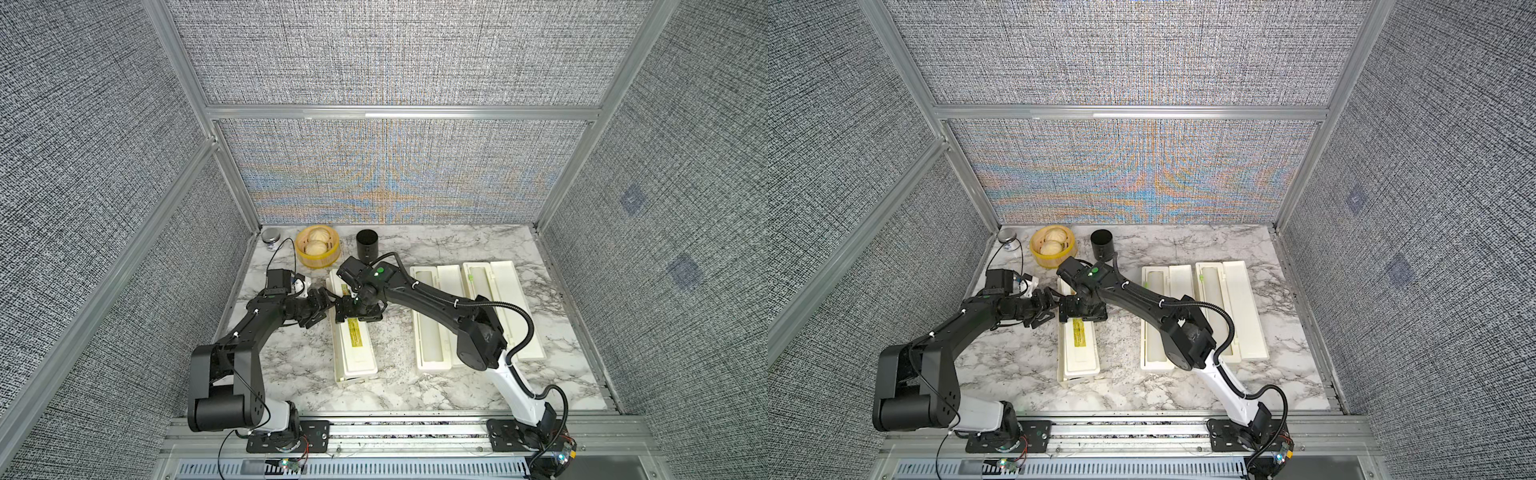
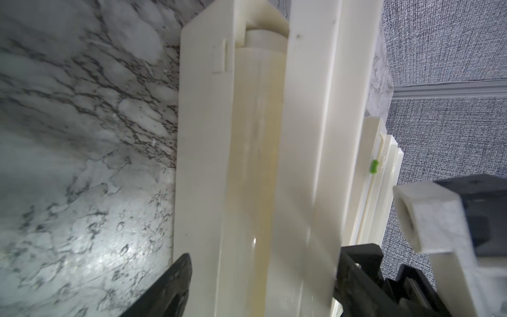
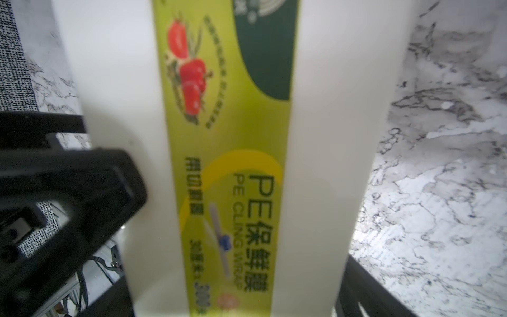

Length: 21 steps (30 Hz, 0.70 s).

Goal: Put plastic wrap rolls into dispensers
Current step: Close the lid on the plastic wrap cutting box.

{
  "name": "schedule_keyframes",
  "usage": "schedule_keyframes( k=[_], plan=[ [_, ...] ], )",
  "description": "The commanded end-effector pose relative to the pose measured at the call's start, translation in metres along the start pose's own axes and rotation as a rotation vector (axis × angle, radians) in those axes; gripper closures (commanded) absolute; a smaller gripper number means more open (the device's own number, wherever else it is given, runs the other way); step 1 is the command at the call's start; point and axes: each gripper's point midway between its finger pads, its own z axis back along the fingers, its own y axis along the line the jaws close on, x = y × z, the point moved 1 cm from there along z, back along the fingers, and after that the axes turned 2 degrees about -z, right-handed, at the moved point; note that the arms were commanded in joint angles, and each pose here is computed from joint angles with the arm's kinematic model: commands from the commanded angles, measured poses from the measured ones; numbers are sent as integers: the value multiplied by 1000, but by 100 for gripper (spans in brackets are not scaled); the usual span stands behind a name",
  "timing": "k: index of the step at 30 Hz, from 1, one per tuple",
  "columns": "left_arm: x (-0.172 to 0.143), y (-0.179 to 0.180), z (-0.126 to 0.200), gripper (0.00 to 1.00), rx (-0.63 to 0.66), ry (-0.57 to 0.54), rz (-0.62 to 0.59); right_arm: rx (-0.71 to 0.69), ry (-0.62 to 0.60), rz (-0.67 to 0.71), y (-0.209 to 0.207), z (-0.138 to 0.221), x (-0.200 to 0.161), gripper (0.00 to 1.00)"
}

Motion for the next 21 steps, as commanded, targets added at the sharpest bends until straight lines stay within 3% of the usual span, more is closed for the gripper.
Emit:
schedule_keyframes(
  k=[1,14,21],
  plan=[
    [2,-13,3,20,-67,-20,-19,52,22,-1,11,1,-4,13],
    [-11,28,-18,24,46,35,60,128,52,26,23,3,-9,2],
    [-13,41,-23,29,90,53,87,182,69,45,30,9,-14,1]
  ],
)
